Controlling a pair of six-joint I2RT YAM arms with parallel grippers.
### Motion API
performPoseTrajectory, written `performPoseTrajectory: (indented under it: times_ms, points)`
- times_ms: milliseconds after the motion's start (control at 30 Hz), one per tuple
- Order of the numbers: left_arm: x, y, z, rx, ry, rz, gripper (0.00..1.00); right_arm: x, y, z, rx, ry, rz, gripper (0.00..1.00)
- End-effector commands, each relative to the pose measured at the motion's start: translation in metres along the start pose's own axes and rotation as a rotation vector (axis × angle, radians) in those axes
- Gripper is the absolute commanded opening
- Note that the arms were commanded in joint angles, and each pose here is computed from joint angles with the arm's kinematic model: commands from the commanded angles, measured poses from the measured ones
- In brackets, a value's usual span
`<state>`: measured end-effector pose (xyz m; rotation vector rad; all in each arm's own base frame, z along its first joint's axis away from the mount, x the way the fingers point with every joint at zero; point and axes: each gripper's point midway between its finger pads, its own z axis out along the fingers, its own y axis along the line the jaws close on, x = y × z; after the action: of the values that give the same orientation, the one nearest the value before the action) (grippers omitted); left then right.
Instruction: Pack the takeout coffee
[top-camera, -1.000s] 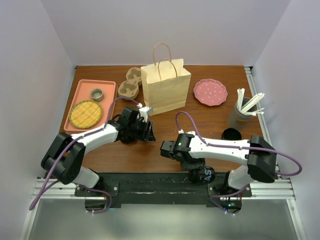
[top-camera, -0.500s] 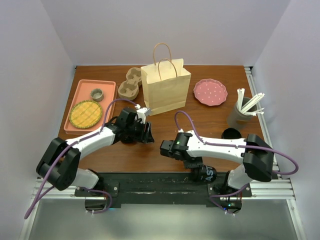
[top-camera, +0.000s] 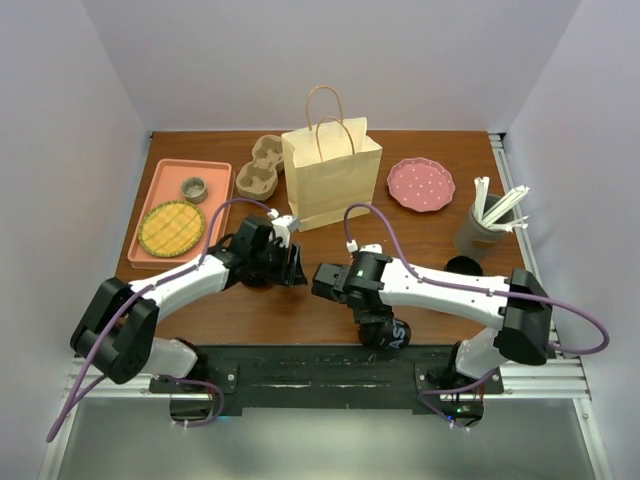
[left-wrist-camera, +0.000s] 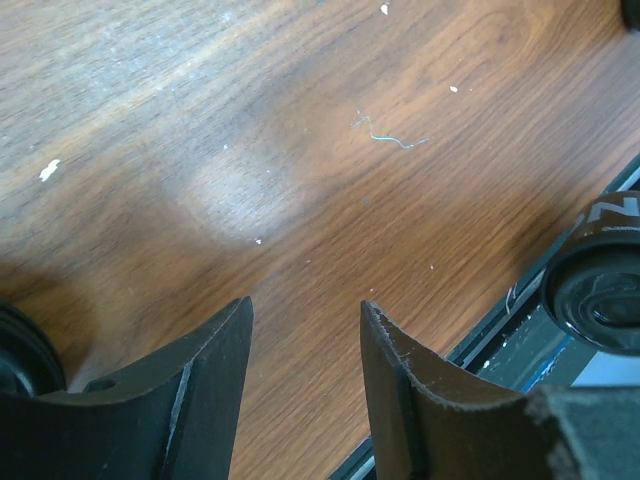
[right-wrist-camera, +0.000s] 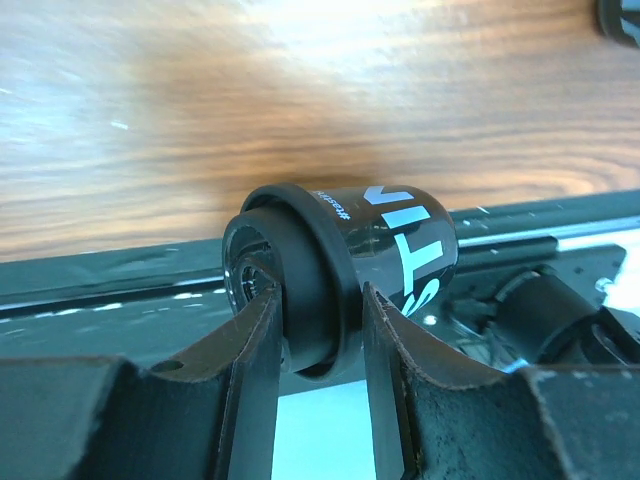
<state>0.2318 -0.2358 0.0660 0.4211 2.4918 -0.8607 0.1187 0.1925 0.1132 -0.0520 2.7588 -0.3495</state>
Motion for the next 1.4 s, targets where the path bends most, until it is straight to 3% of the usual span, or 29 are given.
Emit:
performPoseTrajectory:
  times_ms: [0,33,100,233,400,600,900,1367]
  points:
    - [-0.031,-0.009,-0.016,-0.024,-0.086,0.003,0.52,-0.045,-0.010,-0.013,-0.089,-0.104,0.153,0.17]
    - [-0.037,-0.009,-0.021,-0.043,-0.111,0.002,0.52,-0.065,-0.002,-0.020,-0.196,-0.156,0.233,0.17]
    - [-0.048,-0.010,-0.029,-0.074,-0.146,-0.017,0.52,-0.089,-0.021,-0.005,-0.222,-0.183,0.326,0.17]
    - [-0.063,-0.021,-0.051,-0.072,-0.209,-0.042,0.53,-0.158,-0.038,-0.009,-0.408,-0.364,0.515,0.18]
    - [-0.048,-0.021,-0.053,-0.083,-0.129,-0.089,0.53,-0.211,-0.051,-0.008,-0.592,-0.501,0.639,0.19]
    - [-0.033,-0.014,-0.050,-0.105,-0.097,-0.099,0.53,-0.241,-0.059,0.009,-0.676,-0.581,0.786,0.20]
    - [-0.034,-0.006,-0.055,-0.148,-0.121,-0.094,0.54,-0.242,-0.071,0.053,-0.633,-0.526,0.936,0.22]
    - [-0.052,-0.004,-0.066,-0.203,-0.155,-0.053,0.55,-0.187,-0.096,0.092,-0.433,-0.421,1.112,0.27]
